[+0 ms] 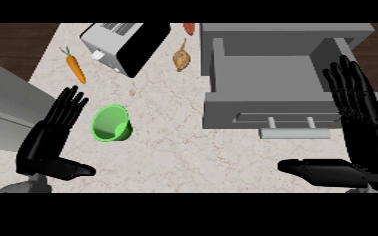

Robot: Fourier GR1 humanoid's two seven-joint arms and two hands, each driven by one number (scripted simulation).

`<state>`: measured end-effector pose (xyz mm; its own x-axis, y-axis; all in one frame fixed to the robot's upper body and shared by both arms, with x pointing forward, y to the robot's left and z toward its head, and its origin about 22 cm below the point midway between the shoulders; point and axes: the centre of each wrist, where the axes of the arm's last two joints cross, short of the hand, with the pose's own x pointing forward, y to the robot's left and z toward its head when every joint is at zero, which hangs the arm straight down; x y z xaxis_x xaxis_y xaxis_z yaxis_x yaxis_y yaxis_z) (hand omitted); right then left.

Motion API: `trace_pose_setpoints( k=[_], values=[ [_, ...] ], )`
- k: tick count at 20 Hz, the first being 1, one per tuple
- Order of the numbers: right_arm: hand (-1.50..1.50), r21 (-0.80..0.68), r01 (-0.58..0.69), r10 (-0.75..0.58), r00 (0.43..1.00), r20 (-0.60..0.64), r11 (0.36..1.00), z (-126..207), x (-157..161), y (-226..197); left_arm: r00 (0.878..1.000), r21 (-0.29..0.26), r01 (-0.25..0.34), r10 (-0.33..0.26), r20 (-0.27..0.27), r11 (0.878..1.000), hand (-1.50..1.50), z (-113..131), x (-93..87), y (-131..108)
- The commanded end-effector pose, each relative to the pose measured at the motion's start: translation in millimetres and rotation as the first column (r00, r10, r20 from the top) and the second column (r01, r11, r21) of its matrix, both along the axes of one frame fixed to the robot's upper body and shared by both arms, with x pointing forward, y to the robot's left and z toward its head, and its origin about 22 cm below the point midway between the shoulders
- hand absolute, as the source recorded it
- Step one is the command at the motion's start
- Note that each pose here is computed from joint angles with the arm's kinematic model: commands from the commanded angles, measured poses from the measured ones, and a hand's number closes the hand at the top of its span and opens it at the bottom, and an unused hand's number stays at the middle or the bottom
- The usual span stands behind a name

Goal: Pick up the cup, place it into the drawer and close the drawer

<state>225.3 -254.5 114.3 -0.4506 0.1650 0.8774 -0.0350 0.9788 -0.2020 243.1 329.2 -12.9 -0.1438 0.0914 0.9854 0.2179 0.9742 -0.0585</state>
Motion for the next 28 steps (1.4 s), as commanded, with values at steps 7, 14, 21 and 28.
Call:
trace_pose_setpoints(
  k=[7,14,21,28],
  values=[
    [-1.50,0.015,-0.005,0.004,1.000,0.010,1.000,6.9,15.7,2.2,0.997,0.077,-0.055,0.059,-0.050,0.995,-1.50,-73.0,14.6,17.8],
    [-1.50,0.006,-0.016,0.016,1.000,0.014,1.000,5.7,4.6,-30.0,0.995,0.025,-0.075,0.076,-0.058,0.997,-1.50,-104.5,3.1,36.7],
    [-1.50,0.018,-0.039,0.039,0.999,0.001,0.999,-0.4,6.5,-13.5,0.996,0.002,-0.083,0.083,-0.022,0.997,-1.50,-115.9,12.1,32.7],
    [-1.50,-0.007,-0.053,0.053,0.999,-0.009,0.999,-8.1,4.3,-0.2,0.996,0.015,-0.085,0.085,-0.026,0.996,-1.50,-119.1,23.4,13.8]
  ],
)
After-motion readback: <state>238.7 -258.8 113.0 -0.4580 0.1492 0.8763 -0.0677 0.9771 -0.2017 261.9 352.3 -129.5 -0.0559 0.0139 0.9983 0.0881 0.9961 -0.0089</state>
